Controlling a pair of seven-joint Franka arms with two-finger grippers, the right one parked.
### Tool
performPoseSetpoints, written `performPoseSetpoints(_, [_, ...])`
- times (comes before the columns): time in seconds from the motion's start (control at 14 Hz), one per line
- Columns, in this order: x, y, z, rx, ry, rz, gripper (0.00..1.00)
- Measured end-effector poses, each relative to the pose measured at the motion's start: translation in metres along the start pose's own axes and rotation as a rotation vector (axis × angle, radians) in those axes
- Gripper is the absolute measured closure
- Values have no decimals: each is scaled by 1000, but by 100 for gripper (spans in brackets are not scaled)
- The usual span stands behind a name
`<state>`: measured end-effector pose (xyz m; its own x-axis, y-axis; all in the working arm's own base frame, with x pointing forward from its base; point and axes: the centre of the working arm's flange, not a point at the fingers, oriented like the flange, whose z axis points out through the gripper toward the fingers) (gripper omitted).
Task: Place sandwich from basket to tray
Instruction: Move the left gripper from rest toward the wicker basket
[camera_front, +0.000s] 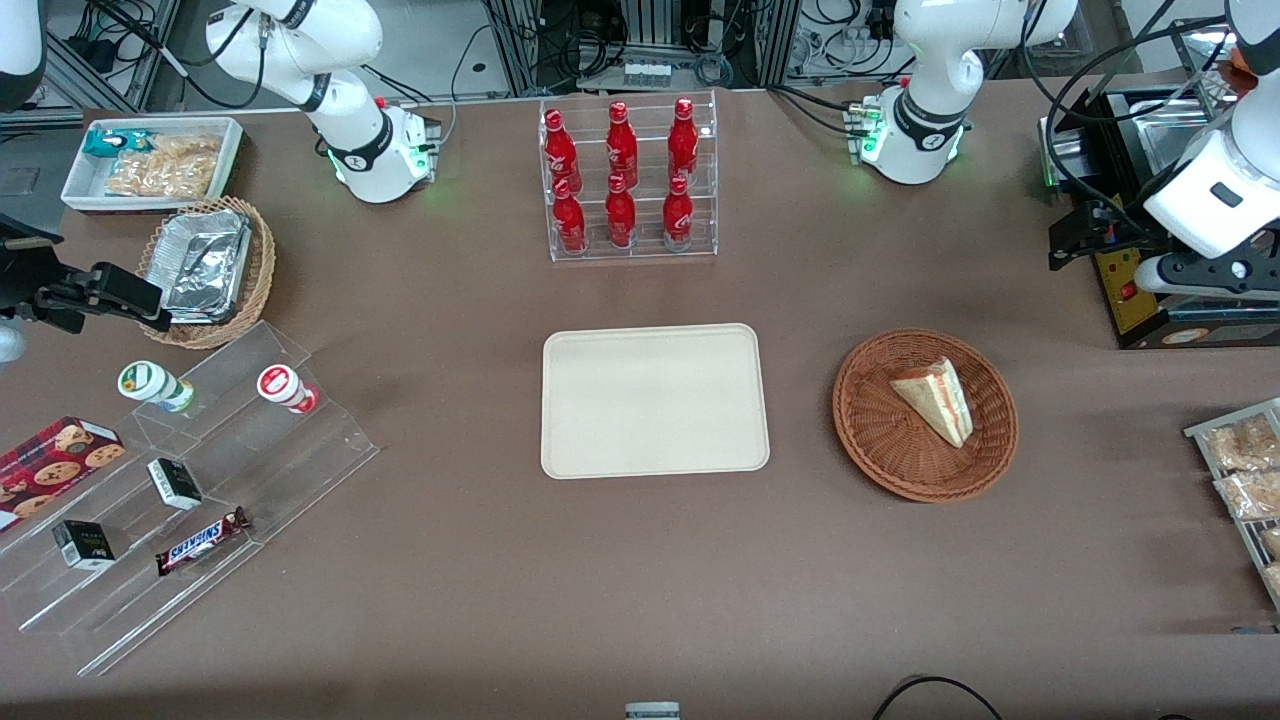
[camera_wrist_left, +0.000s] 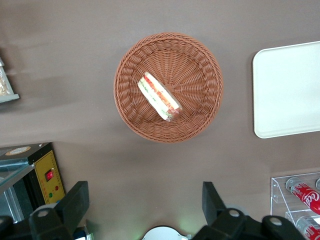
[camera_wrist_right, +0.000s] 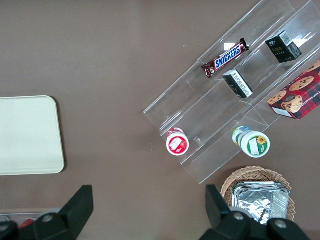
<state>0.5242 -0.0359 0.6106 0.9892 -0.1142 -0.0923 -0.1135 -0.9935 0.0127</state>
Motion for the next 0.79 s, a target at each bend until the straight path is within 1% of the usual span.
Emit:
performPoseSetpoints(0.21, [0,1,5,-8,-11,17,0])
performPoseSetpoints(0.43, [4,0,25,-12,-42,18,0])
performPoseSetpoints(0.57, [10,0,52,-14,-58,16,0])
performPoseSetpoints(0.79, [18,-2,110,-15,-76,13,0])
